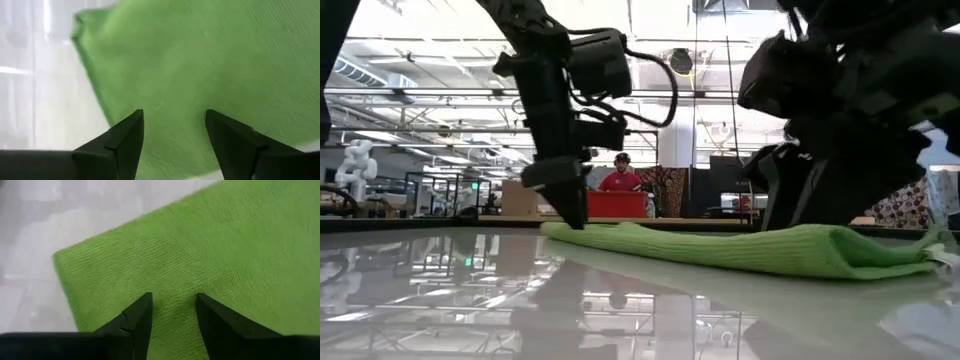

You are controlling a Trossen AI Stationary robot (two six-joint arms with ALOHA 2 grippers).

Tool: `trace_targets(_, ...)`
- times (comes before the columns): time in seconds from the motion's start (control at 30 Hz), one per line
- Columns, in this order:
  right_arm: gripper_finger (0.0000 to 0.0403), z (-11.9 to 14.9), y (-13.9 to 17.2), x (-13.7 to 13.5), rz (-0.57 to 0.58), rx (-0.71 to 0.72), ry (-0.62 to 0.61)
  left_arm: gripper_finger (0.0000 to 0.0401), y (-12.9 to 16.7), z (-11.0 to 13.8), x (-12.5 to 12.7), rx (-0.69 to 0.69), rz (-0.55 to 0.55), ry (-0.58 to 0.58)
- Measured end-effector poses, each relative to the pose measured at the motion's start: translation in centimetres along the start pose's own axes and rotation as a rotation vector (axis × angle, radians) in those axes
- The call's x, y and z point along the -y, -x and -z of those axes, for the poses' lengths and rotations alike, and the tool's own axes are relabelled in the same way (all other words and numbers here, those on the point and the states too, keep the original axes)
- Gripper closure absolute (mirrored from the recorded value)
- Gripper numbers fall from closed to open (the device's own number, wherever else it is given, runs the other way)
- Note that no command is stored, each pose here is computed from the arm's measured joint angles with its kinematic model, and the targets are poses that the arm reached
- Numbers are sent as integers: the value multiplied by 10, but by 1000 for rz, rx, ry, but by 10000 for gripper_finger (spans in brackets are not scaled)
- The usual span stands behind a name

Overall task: Roll towel into tight, uniform cylinder
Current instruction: Fold the green microfiber towel

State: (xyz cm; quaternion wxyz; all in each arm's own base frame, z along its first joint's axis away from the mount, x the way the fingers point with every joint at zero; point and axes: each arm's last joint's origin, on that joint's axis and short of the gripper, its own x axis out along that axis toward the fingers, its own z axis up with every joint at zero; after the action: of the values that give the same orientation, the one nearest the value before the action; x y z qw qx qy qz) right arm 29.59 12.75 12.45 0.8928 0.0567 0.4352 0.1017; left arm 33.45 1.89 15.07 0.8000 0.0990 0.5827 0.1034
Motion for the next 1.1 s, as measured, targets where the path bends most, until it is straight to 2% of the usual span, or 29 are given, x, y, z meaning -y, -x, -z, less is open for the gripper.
trace_targets(0.13,259,-7,0,-4,-31,78,-9,182,-2,-6,-11,59,-54,-50)
trace_targets(0.27,259,-11,1,-6,-40,125,22,182,-3,-9,-23,71,-132,-36)
trace_targets(0.4,259,-13,3,-3,51,152,92,182,4,-13,-25,57,-127,6)
trace_targets(0.67,259,-20,3,26,156,140,193,182,16,-9,10,-15,74,94)
trace_targets(0.9,259,-22,4,50,76,89,224,183,24,-12,43,30,99,96)
trace_targets(1.1,259,-16,1,55,78,23,240,183,11,-15,43,37,27,101)
